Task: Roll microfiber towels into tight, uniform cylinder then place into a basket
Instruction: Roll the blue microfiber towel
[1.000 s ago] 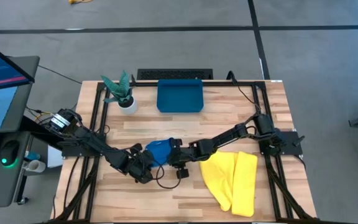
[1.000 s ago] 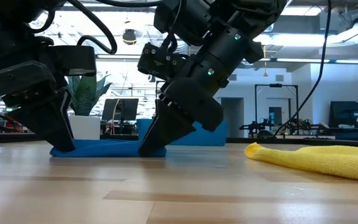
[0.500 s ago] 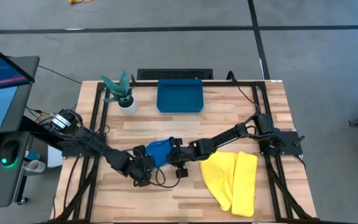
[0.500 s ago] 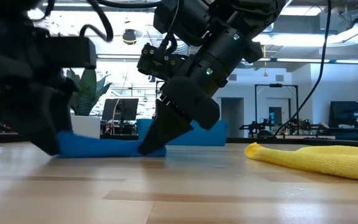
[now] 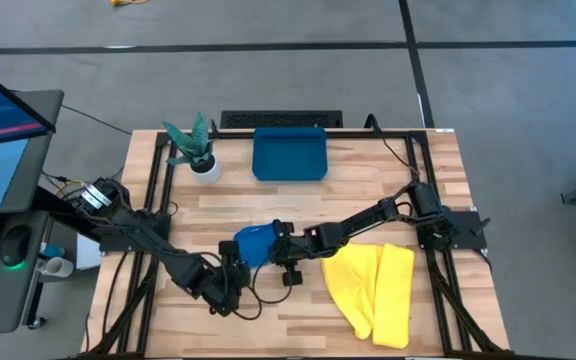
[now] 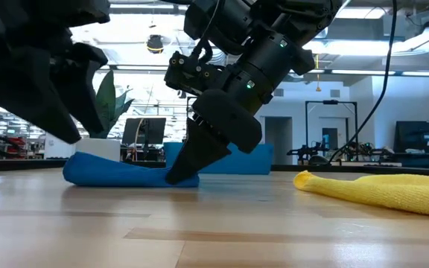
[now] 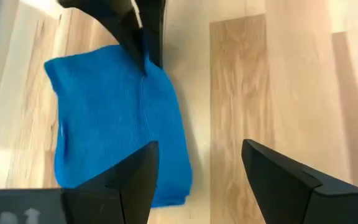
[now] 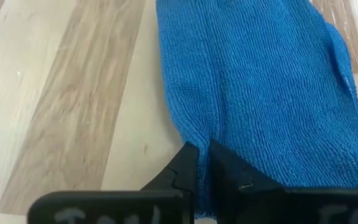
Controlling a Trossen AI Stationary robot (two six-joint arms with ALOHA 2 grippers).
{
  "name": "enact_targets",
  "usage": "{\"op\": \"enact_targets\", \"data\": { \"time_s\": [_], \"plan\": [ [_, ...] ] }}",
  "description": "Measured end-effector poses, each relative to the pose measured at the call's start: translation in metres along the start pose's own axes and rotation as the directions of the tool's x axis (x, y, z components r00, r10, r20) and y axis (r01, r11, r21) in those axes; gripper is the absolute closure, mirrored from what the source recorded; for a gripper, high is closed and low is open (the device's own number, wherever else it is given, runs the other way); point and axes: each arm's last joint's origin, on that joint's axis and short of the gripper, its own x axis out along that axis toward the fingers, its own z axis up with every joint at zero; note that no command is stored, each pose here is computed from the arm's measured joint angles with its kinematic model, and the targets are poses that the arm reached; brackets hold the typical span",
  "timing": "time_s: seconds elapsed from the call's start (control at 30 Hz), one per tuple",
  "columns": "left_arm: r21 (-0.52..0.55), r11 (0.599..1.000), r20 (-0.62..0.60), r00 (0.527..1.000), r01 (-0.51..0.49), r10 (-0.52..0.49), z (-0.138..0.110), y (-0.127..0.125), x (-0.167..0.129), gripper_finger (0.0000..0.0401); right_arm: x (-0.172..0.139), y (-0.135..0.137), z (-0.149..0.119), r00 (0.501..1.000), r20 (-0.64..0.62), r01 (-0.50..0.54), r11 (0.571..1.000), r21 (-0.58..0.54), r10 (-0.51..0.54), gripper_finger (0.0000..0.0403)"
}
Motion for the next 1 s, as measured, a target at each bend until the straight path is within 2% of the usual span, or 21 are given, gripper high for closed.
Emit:
{"op": "enact_targets", "data": {
  "time_s": [0.17, 0.27, 0.4, 0.63, 0.83, 1.0],
  "plan": [
    [0.028, 1.0, -0.024, 1.0, -0.012, 0.013, -0.007, -0.001, 0.019, 0.0177, 0.0, 0.0, 0.0, 1.0, -0.001, -0.001, 1.0, 0.0, 0.001, 0.0355],
    [-0.011, 0.999, -0.054, 0.998, -0.04, 0.039, -0.009, 0.003, 0.028, 0.0177, 0.0, 0.0, 0.0, 1.0, -0.001, -0.002, 1.0, 0.001, 0.002, 0.0355],
    [-0.052, 0.998, -0.109, 0.994, -0.031, 0.025, -0.01, 0.006, 0.04, 0.0177, 0.0, 0.0, 0.0, 1.0, -0.001, -0.003, 1.0, 0.001, 0.003, 0.0355],
    [-0.1, 0.991, -0.178, 0.982, -0.088, 0.069, -0.015, 0.012, 0.046, 0.0177, 0.0, 0.001, 0.0, 0.999, -0.003, -0.048, 0.999, 0.001, 0.048, 0.0355],
    [-0.088, 0.989, -0.184, 0.977, -0.122, 0.104, -0.017, 0.015, 0.047, 0.0177, -0.002, 0.003, -0.001, 0.995, -0.016, -0.102, 0.995, -0.004, 0.102, 0.0355],
    [-0.08, 0.987, -0.208, 0.971, -0.137, 0.118, -0.017, 0.02, 0.049, 0.0209, -0.002, 0.004, -0.002, 0.989, -0.021, -0.146, 0.989, 0.0, 0.146, 0.0355]
  ]
}}
